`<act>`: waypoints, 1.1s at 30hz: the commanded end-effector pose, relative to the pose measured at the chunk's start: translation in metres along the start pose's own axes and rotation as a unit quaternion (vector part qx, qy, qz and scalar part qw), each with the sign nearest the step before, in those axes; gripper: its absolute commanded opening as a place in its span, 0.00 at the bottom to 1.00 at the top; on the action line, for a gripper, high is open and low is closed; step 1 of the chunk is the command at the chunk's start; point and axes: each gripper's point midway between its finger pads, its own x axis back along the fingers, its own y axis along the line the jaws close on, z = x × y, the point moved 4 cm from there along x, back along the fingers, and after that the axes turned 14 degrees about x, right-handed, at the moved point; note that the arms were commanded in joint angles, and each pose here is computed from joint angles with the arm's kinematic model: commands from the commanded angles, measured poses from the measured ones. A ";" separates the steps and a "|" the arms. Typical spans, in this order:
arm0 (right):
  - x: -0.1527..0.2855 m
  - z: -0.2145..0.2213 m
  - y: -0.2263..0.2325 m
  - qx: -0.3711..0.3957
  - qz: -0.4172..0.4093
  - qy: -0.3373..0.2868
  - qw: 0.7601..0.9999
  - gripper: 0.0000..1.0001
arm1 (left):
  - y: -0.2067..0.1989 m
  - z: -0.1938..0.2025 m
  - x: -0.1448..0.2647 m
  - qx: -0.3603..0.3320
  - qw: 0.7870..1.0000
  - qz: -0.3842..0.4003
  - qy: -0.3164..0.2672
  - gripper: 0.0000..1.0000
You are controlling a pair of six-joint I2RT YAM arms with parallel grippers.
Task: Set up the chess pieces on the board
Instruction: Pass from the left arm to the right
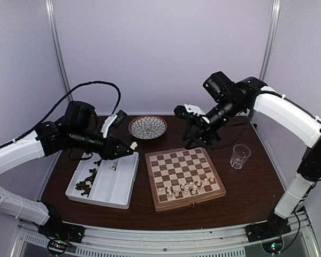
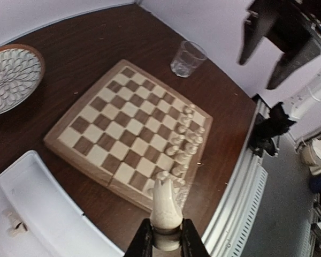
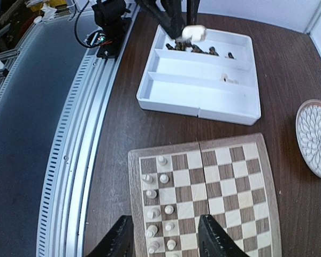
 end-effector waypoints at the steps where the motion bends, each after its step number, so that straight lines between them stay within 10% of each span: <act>1: -0.016 -0.029 0.002 0.044 -0.041 -0.018 0.998 0.44 | -0.057 0.002 -0.002 -0.053 0.989 0.129 0.049 0.13; 8: -0.031 -0.058 0.013 0.081 -0.039 -0.033 0.995 0.48 | -0.095 0.019 -0.028 -0.082 0.975 0.164 0.123 0.13; 33: -0.057 -0.074 0.016 -0.123 -0.175 -0.112 0.970 0.36 | -0.116 -0.001 -0.023 -0.120 0.976 0.178 0.036 0.13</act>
